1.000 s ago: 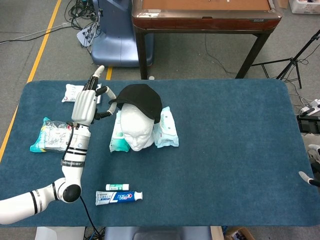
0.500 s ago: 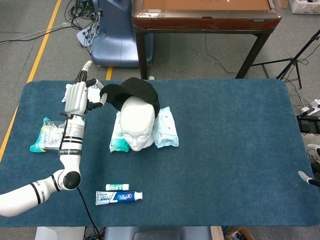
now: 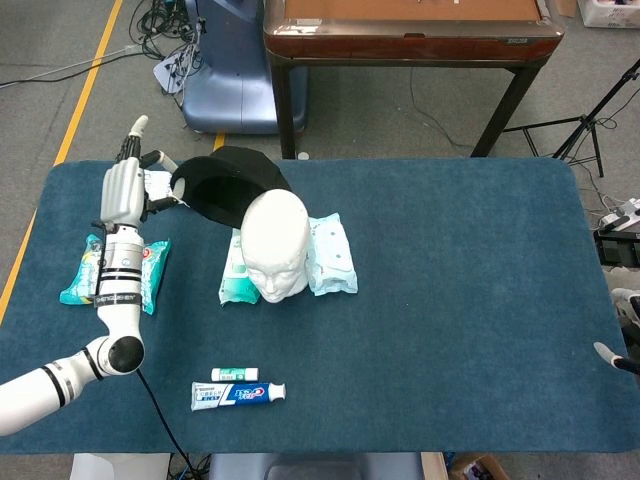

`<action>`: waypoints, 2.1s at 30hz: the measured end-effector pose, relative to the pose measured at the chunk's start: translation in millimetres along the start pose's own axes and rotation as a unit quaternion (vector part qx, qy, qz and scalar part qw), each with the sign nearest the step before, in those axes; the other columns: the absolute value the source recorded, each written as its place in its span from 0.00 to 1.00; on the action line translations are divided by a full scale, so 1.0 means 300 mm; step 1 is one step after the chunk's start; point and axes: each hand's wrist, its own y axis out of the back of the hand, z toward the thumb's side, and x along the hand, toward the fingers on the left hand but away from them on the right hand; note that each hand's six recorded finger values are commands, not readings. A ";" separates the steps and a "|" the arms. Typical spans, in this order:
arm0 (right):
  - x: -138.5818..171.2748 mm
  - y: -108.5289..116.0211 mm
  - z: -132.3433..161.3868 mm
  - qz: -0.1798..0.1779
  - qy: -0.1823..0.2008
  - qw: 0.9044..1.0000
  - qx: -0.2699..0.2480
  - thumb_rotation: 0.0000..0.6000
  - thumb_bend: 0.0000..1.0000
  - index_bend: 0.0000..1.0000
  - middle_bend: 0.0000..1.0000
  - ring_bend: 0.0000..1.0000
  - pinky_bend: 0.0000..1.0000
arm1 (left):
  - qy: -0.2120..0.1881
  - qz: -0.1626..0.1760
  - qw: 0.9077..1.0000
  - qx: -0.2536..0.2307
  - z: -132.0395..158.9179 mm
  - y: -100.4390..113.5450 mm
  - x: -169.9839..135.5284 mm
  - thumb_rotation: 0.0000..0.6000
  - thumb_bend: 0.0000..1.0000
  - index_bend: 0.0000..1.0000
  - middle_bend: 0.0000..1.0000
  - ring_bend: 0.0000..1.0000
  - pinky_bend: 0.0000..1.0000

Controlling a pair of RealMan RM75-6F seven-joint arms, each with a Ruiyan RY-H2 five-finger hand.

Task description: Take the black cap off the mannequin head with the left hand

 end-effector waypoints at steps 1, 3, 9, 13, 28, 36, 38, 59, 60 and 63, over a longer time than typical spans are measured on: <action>0.000 0.000 0.000 0.000 0.000 1.000 0.000 1.00 0.00 0.29 0.32 0.19 0.38 | 0.002 0.002 1.000 0.002 -0.011 0.007 0.000 1.00 0.36 0.61 0.00 0.00 0.10; -0.001 -0.001 0.001 0.000 0.000 1.000 0.001 1.00 0.00 0.29 0.32 0.19 0.38 | 0.006 0.005 1.000 0.007 -0.032 0.022 -0.001 1.00 0.36 0.61 0.00 0.00 0.10; -0.003 -0.008 0.007 0.003 0.001 1.000 0.004 1.00 0.00 0.29 0.32 0.19 0.38 | 0.016 0.013 1.000 0.010 -0.097 0.063 -0.005 1.00 0.36 0.61 0.00 0.00 0.10; -0.005 -0.013 0.010 0.005 0.002 1.000 0.006 1.00 0.00 0.29 0.32 0.19 0.38 | 0.021 0.013 1.000 0.014 -0.137 0.079 -0.015 1.00 0.36 0.61 0.00 0.00 0.10; -0.009 -0.015 0.012 0.006 0.001 1.000 0.007 1.00 0.00 0.29 0.32 0.19 0.38 | 0.026 0.017 0.999 0.025 -0.220 0.104 -0.031 1.00 0.36 0.61 0.00 0.00 0.10; -0.008 -0.016 0.014 0.006 0.003 1.000 0.008 1.00 0.00 0.29 0.32 0.19 0.38 | 0.023 0.010 1.000 0.010 -0.281 0.098 -0.087 1.00 0.36 0.61 0.00 0.00 0.10; -0.008 -0.017 0.013 0.006 0.001 1.000 0.008 1.00 0.00 0.29 0.32 0.19 0.38 | 0.025 0.010 1.000 0.009 -0.308 0.102 -0.117 1.00 0.36 0.61 0.00 0.00 0.10; -0.019 -0.045 0.037 0.017 0.006 1.000 0.021 1.00 0.00 0.29 0.32 0.19 0.38 | -0.006 0.017 1.000 -0.015 -0.354 0.177 -0.329 1.00 0.36 0.62 0.00 0.00 0.10; -0.019 -0.045 0.037 0.017 0.006 1.000 0.021 1.00 0.00 0.29 0.32 0.19 0.38 | -0.006 0.018 1.000 -0.016 -0.349 0.182 -0.319 1.00 0.36 0.62 0.00 0.00 0.10; -0.021 -0.047 0.035 0.018 0.005 1.000 0.022 1.00 0.00 0.29 0.32 0.19 0.38 | -0.007 0.020 1.000 -0.016 -0.328 0.196 -0.281 1.00 0.36 0.62 0.00 0.00 0.10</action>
